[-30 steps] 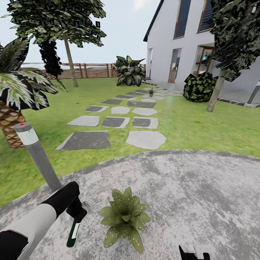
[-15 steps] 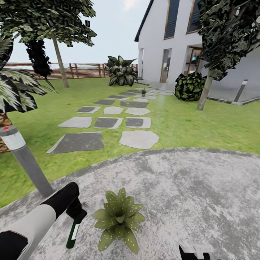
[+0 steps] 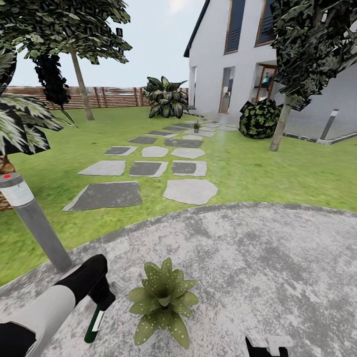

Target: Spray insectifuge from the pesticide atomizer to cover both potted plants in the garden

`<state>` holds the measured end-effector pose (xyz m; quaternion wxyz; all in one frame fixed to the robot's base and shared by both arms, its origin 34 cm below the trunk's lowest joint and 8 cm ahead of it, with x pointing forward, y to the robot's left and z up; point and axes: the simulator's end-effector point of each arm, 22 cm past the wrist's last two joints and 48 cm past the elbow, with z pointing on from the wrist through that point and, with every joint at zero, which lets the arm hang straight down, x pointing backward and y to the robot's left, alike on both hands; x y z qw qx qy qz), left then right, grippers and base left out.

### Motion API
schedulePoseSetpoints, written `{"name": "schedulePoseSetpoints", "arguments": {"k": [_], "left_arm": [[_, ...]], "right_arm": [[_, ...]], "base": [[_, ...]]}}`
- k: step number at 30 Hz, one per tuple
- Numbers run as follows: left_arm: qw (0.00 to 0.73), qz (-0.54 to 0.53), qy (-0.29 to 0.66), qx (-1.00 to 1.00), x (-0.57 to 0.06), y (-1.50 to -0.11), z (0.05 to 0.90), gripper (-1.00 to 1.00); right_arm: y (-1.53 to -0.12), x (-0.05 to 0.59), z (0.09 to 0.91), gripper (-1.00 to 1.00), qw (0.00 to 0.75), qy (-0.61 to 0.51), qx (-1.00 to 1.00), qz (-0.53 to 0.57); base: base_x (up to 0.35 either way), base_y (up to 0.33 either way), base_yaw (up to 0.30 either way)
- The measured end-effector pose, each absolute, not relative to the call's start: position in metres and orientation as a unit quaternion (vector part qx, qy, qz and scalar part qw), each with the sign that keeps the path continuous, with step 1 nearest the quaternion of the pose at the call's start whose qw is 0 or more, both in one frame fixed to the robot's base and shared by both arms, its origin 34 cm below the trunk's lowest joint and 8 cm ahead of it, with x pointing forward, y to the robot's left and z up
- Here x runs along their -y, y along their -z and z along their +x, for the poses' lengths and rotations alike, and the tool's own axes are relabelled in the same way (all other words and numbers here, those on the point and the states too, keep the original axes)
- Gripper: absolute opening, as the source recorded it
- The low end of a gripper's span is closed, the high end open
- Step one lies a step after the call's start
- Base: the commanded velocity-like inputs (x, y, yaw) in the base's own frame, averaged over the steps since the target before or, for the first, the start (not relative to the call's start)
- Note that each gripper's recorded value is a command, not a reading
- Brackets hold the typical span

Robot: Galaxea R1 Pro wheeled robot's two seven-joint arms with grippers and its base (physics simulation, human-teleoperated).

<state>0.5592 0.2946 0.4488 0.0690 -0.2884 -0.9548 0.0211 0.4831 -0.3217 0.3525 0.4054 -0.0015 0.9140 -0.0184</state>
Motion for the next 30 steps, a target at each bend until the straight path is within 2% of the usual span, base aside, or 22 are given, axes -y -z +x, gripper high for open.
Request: {"name": "schedulePoseSetpoints", "arguments": {"k": [7, 14, 17, 25, 30], "left_arm": [[0.064, -0.291, -0.025, 0.954, -0.289, -0.449, 0.561, -1.0], [0.074, -0.297, -0.04, 0.951, -0.27, -0.44, 0.548, -1.0], [0.077, -0.297, -0.052, 0.95, -0.257, -0.437, 0.542, -1.0], [0.077, -0.298, -0.051, 0.95, -0.253, -0.437, 0.542, -1.0], [0.074, -0.3, -0.049, 0.95, -0.252, -0.439, 0.545, -1.0]], "right_arm": [[-0.352, 0.322, 0.483, 1.0, 0.405, 0.018, -0.914, -0.002], [-0.352, 0.322, 0.483, 1.0, 0.405, 0.018, -0.914, -0.002], [-0.352, 0.322, 0.483, 1.0, 0.405, 0.018, -0.914, -0.002], [-0.352, 0.322, 0.483, 1.0, 0.405, 0.018, -0.914, -0.002], [-0.352, 0.322, 0.483, 1.0, 0.405, 0.018, -0.914, -0.002]], "base": [[0.0, 0.148, -0.016], [0.0, 0.011, -0.269], [-0.004, 0.0, -0.024], [-0.246, 0.0, -0.001], [-0.039, 0.0, 0.0]]}}
